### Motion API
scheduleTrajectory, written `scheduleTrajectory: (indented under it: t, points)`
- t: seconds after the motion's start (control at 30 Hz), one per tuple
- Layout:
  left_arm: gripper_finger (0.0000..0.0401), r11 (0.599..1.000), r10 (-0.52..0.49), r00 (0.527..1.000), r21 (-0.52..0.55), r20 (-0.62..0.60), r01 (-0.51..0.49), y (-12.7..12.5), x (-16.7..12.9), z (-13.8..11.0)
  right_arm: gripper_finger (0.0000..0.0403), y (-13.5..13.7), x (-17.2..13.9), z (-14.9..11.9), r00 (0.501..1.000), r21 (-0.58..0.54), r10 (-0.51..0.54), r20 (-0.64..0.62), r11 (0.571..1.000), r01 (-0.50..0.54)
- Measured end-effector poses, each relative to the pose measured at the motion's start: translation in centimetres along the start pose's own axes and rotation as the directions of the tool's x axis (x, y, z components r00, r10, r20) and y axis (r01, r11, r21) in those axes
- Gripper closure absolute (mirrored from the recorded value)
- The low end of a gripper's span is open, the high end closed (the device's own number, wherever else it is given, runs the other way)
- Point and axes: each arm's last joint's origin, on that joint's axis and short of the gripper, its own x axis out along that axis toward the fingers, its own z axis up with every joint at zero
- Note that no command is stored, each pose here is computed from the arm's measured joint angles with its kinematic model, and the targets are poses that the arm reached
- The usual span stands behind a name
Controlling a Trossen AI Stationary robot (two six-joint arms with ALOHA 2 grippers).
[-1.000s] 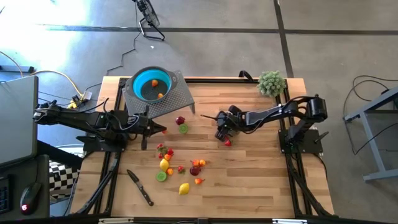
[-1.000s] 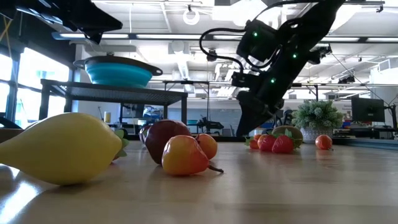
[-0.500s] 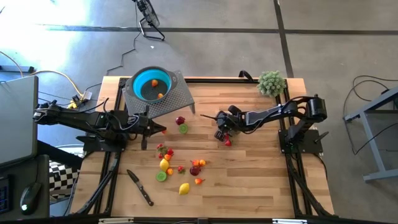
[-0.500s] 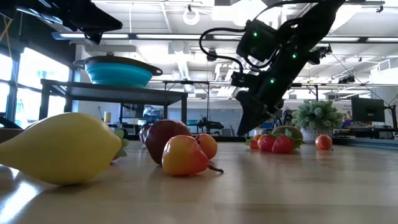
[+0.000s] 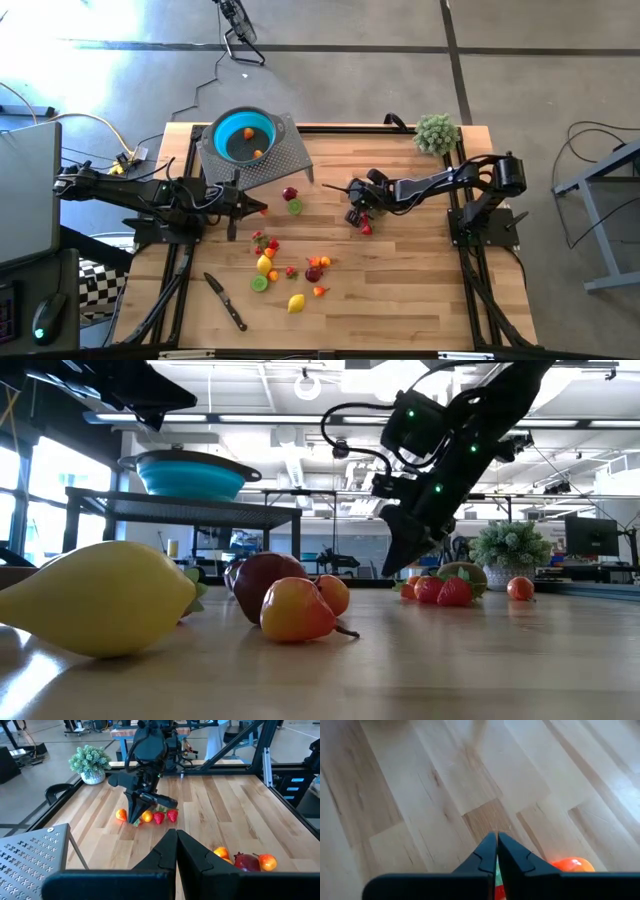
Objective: Pick & Place Fruit
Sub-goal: Put the red strawberry into the blue strainer bowl on the shelf
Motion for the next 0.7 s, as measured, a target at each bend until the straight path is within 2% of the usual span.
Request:
scheduleTrajectory:
  t: [0.33,0.7]
  points:
    - [0.0398,1.0,-0.003,1.0,0.0,0.0,0.003,0.0,0.0,0.0,0.0399,-0.2,-2.5,1.9,0.989,0.006,0.054,0.134,0.998,-0.055]
    - [0.0398,1.0,-0.002,1.0,0.002,-0.003,0.002,0.0,0.0,0.0,0.0399,0.3,-3.2,3.5,0.95,-0.01,0.146,0.277,0.989,-0.149]
